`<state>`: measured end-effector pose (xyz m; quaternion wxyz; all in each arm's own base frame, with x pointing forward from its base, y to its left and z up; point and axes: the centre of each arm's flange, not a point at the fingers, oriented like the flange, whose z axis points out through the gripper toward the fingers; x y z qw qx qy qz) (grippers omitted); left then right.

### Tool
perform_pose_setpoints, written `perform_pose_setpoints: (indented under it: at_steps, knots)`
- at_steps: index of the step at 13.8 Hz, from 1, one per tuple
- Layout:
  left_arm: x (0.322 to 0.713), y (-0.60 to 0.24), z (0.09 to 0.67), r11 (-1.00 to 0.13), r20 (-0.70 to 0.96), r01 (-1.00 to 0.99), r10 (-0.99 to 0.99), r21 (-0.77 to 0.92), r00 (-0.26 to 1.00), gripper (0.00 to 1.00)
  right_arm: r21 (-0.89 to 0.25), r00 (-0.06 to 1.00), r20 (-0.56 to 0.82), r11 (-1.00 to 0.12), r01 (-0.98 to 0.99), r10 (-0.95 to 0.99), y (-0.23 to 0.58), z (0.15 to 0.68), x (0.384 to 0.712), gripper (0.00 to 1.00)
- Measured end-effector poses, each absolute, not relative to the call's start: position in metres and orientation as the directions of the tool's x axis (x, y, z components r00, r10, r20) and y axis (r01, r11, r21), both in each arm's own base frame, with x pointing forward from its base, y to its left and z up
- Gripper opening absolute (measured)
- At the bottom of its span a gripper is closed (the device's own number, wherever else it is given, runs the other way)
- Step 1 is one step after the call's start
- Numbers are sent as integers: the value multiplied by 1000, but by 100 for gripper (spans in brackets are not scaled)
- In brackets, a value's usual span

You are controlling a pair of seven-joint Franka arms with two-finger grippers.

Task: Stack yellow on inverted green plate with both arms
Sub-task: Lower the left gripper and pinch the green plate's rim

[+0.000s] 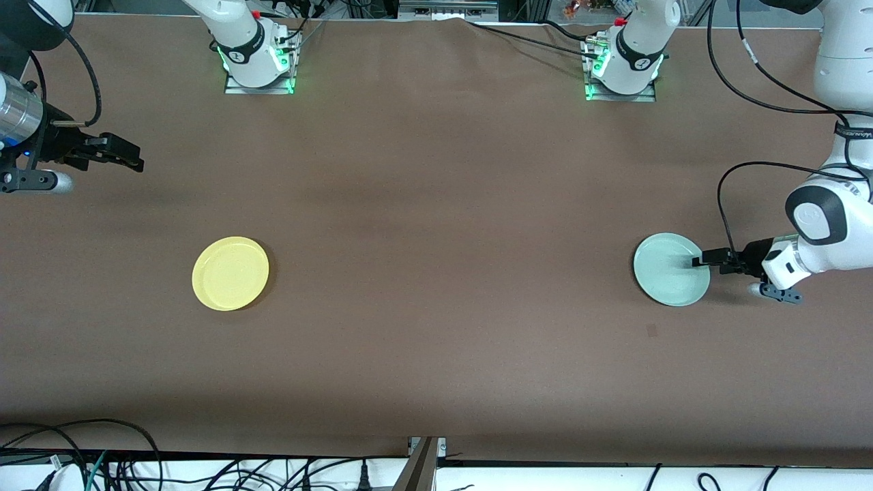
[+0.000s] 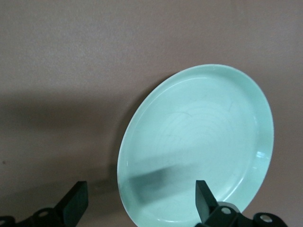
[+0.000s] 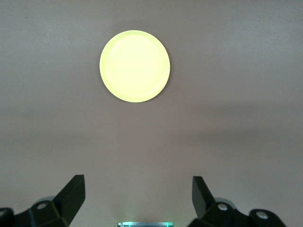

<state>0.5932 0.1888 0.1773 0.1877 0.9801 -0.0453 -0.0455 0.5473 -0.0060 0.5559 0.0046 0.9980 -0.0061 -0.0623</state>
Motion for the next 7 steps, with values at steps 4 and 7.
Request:
perform_pose_setpoints:
  at_steps: [4,7]
  knots:
    - [587,187,170,-924,-82,-71,-109,375,991,95,10,992,-125,-1000,-12,-13,-6,556,547,100]
    - [585,186,168,-924,-88,-69,-110,377,990,76,10,992,-125,-1000,-12,-13,-6,556,547,100]
